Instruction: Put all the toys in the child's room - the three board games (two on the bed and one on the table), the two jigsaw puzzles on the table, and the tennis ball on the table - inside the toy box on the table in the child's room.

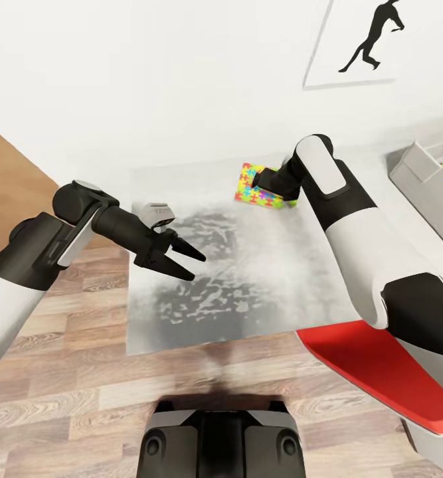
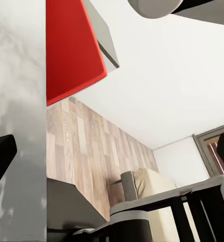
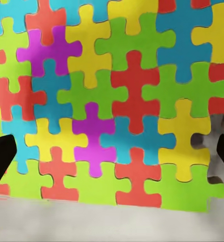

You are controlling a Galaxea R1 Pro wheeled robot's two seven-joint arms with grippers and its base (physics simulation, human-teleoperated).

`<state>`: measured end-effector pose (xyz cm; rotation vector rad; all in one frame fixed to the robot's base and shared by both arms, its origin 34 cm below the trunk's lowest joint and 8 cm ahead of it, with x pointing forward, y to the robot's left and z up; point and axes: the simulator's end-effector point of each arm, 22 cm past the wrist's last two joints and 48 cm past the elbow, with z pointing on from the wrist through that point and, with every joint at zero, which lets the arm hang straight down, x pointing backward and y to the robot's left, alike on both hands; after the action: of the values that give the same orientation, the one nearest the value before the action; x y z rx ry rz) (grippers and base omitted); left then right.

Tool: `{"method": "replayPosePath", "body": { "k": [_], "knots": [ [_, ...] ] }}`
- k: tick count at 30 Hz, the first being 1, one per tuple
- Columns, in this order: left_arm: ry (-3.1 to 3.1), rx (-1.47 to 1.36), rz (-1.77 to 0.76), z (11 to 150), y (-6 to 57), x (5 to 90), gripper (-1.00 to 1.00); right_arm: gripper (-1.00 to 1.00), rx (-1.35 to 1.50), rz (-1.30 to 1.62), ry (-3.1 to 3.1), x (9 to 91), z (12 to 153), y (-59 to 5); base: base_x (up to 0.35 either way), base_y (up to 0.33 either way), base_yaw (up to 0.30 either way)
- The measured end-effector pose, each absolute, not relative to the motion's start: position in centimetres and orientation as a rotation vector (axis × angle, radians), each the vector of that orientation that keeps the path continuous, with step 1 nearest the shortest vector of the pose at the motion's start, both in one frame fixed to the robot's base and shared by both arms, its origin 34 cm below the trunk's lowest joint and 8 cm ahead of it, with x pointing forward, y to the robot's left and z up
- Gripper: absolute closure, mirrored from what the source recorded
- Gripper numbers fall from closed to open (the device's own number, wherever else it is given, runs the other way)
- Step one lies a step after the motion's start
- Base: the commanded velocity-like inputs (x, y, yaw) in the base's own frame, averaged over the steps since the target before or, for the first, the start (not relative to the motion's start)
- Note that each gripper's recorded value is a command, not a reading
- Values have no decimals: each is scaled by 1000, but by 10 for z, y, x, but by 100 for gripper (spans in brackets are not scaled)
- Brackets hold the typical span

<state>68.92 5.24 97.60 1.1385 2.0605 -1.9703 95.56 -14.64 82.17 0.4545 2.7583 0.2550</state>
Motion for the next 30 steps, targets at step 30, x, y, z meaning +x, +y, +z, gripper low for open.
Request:
{"method": "replayPosePath", "body": {
  "k": [30],
  "knots": [
    [2060,1140,-1970,976,52,689,-100,-100,441,253,2748,960,830,-146,-41,20,0]
  ]
}}
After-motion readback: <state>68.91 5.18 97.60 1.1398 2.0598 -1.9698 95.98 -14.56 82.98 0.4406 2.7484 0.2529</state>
